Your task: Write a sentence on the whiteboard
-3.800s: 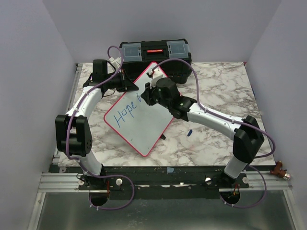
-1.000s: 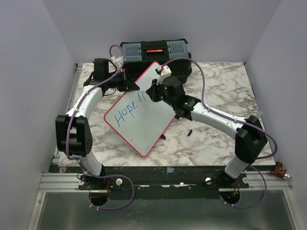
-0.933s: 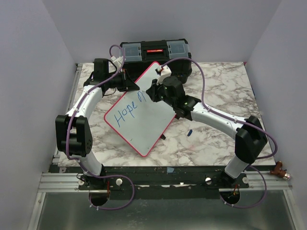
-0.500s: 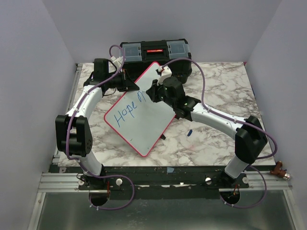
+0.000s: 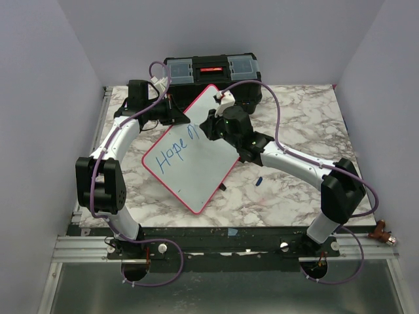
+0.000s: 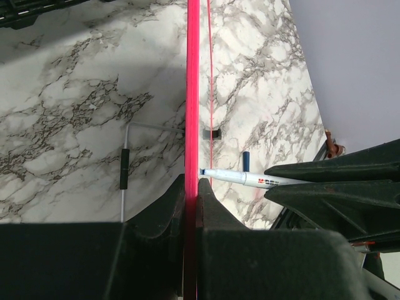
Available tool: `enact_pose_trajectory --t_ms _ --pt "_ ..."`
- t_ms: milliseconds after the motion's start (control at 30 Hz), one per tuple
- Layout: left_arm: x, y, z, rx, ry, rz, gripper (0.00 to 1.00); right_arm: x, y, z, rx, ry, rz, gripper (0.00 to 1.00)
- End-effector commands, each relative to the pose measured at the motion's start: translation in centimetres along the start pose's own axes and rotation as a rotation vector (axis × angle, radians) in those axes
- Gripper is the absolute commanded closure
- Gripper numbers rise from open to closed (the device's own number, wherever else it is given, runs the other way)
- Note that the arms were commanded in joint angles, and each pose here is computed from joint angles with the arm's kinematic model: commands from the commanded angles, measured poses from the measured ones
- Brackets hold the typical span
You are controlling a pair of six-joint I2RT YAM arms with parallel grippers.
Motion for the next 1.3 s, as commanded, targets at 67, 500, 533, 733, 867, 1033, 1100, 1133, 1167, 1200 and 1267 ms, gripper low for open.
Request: enact_pose_trajectory --t_ms 67,500,533,733,867,1033,1100,1133,1167,1200,1267 --pt "-1.2 0.2 0.9 -0.031 -0.129 -0.026 1.0 -1.0 0.0 -1.3 0.054 0.012 -0.073 0.99" --pt "-1.2 0.2 0.9 -0.03 -0.129 -0.024 1.0 -0.8 -0.8 0.2 0.029 0.018 -0.086 0.99" --pt "-1.2 0.2 0.9 -0.03 -0.129 -0.025 1.0 -0.8 -0.9 0.3 0.028 0.019 -0.084 0.99" --pt "-1.2 0.3 0.9 -0.029 -0.129 -0.025 1.0 -0.5 -1.3 0.7 0.027 0.017 -0.065 0.99" --pt "-1.2 0.2 0.9 -0.027 -0.127 -0.024 1.0 -0.3 -1.3 0.7 0.028 0.014 -0.049 0.99" --pt "-1.1 0.2 0.9 -0.026 -0.127 -0.022 1.0 0.0 -1.2 0.7 0.038 0.014 -0.007 0.99" --pt "-1.2 0.2 0.9 -0.027 -0.13 -0.024 1.0 0.1 -1.1 0.6 0.044 0.012 0.009 0.99" --pt "-1.2 0.2 0.9 -0.026 -0.128 -0.024 1.0 0.2 -1.0 0.6 0.045 0.008 0.014 0.99" --pt "-1.2 0.2 0.9 -0.026 -0.128 -0.024 1.0 0.2 -1.0 0.6 0.048 0.008 0.022 0.99" --pt "-1.2 0.2 0.9 -0.028 -0.13 -0.024 1.0 0.2 -1.0 0.5 0.052 0.008 0.028 0.99" --pt "-1.1 0.2 0.9 -0.026 -0.127 -0.023 1.0 0.3 -1.0 0.3 0.063 0.009 0.044 0.99"
Point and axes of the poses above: each gripper's point midway between its finger pads, its own y axis back along the fingers, its own x axis along the line the jaws close on, z = x × y, the point moved 10 cm from there along y, back along the fingers, and after that the axes turned 2 degrees about y, right-handed, at the moved point
